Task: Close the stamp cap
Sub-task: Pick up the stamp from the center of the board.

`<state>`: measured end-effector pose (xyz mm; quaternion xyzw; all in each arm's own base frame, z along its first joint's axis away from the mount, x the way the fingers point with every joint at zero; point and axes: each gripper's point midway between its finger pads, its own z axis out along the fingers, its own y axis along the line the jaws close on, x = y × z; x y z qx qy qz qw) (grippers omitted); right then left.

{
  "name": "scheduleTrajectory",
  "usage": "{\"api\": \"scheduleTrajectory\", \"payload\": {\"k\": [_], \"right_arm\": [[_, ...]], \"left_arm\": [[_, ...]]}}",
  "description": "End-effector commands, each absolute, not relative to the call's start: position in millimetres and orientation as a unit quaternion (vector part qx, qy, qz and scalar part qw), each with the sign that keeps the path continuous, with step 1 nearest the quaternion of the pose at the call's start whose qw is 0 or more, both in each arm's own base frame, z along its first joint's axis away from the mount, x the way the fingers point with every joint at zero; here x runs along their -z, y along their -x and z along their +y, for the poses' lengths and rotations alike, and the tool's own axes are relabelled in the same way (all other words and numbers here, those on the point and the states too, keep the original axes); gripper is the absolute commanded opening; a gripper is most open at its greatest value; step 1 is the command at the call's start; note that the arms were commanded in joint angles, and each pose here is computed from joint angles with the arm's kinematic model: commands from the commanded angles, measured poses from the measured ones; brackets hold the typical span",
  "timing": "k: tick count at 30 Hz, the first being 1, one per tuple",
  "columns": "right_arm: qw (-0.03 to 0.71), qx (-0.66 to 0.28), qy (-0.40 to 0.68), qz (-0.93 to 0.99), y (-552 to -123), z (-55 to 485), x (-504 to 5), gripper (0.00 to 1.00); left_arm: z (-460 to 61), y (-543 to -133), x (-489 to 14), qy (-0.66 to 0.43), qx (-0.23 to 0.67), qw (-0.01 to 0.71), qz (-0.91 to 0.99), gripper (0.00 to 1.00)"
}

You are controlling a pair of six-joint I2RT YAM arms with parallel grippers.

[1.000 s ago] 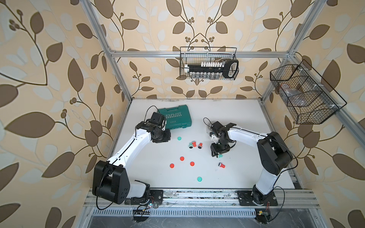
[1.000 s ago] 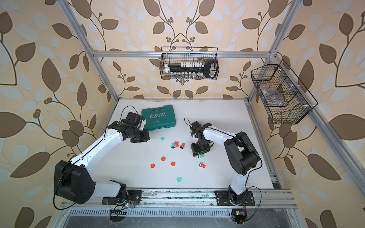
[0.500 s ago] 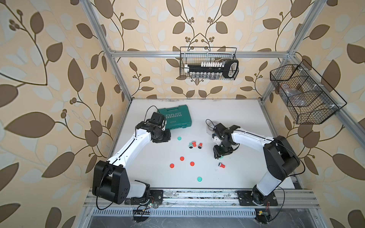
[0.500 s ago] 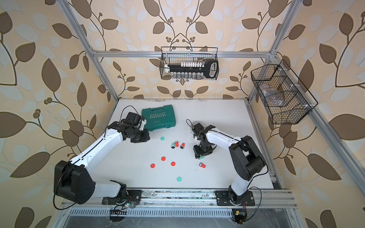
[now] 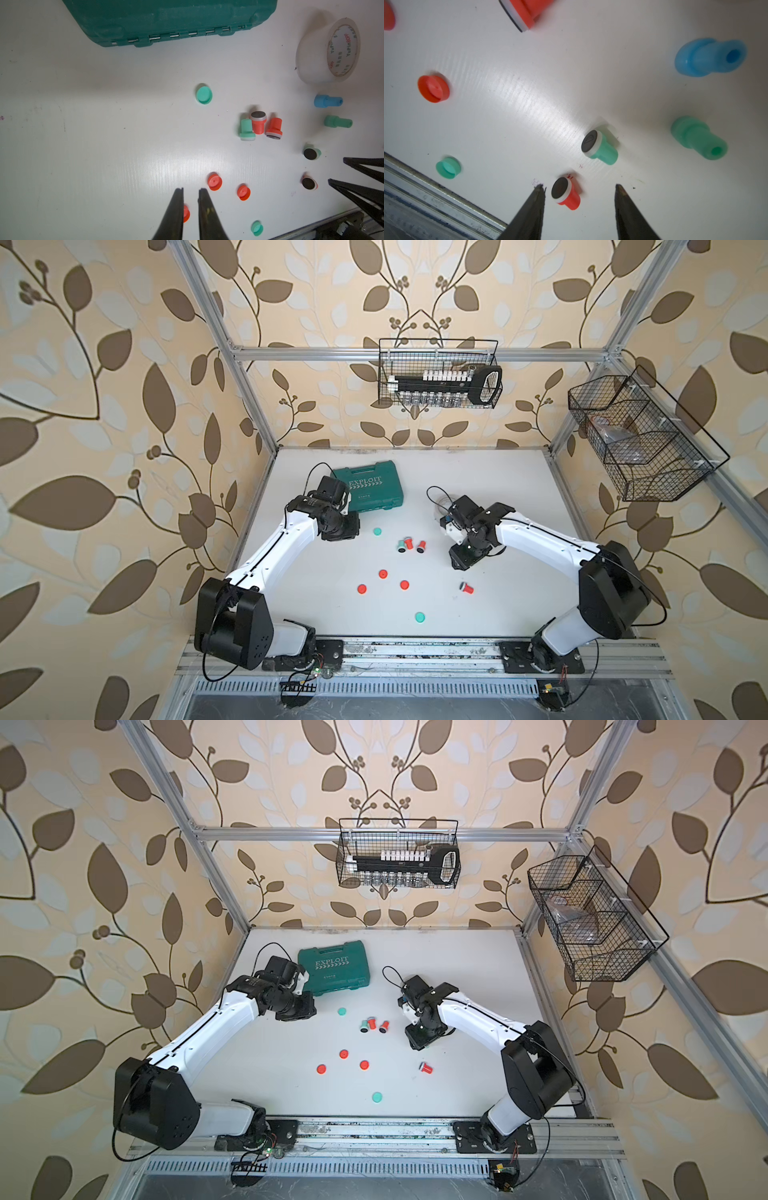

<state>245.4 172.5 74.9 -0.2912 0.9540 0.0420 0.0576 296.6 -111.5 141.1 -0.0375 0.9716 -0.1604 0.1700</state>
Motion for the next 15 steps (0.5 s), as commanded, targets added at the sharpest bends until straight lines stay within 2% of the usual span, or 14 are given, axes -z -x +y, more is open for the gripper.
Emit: {"api": "scheduleTrajectory", "payload": {"k": [1,5,9,15], "right_arm": [[0.062,-0.026,0.404,0.912,-242.4,167.6,-82.6,0.5],[0.085,-0.009,0.464,0.882,-253.2,160.1,-81.0,0.45],[0.111,-0.035,0.463,0.879,-271.9,159.6,-74.4,0.4],[0.096,-0.039,0.474,0.874,-272.7,156.2,-56.8,0.38]], "left_arm": [[-113.8,-296.8,-140.0,0.03,0.169,0.169,0.97,0.17],[-114.1,-296.9,-140.3,0.03,0.17,0.17,0.97,0.17],[-114.8,-296.7,-139.9,0.03,0.172,0.168,0.97,0.17],[-114.9,-297.1,-139.9,0.029,0.172,0.168,0.97,0.17]]}}
